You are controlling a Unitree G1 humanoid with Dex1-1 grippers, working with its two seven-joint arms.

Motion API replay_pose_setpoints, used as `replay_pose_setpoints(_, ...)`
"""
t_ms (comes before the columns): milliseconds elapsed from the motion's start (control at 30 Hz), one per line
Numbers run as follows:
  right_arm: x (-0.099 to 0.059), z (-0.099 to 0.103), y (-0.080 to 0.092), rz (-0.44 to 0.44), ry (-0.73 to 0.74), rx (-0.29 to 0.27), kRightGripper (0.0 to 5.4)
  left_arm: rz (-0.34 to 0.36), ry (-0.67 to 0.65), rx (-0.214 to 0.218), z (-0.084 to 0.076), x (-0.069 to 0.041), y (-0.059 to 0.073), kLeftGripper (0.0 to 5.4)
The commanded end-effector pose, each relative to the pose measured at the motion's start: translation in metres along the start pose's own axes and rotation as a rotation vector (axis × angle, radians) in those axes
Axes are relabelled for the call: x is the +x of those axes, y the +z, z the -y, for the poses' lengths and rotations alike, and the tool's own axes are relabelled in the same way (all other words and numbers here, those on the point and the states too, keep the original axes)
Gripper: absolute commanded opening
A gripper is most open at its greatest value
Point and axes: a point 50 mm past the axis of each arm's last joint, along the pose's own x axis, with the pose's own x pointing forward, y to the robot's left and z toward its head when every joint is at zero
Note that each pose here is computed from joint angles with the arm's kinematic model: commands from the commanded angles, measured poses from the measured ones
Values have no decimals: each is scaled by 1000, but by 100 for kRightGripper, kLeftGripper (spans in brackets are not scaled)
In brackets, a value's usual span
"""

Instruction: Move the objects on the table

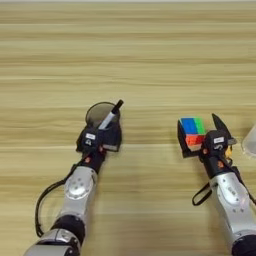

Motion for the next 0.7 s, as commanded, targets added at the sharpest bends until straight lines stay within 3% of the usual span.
replay_pose_setpoints(33,2,0,0,6,-4,1,540,8,113,57,-22,-7,1,458)
replay_pose_setpoints(200,2,1,0,3,-2,0,540,-33,150,69,-28,-14,-7,458)
replay_pose_setpoints(400,2,1,-1,0,-2,-1,540,-69,160,70,-27,-15,-12,458)
replay_pose_setpoints(467,2,1,-1,-1,-2,-1,540,-75,156,70,-27,-15,-13,496)
replay_pose_setpoints(700,2,1,-2,-3,-1,-1,540,-73,141,80,-26,-15,-13,536)
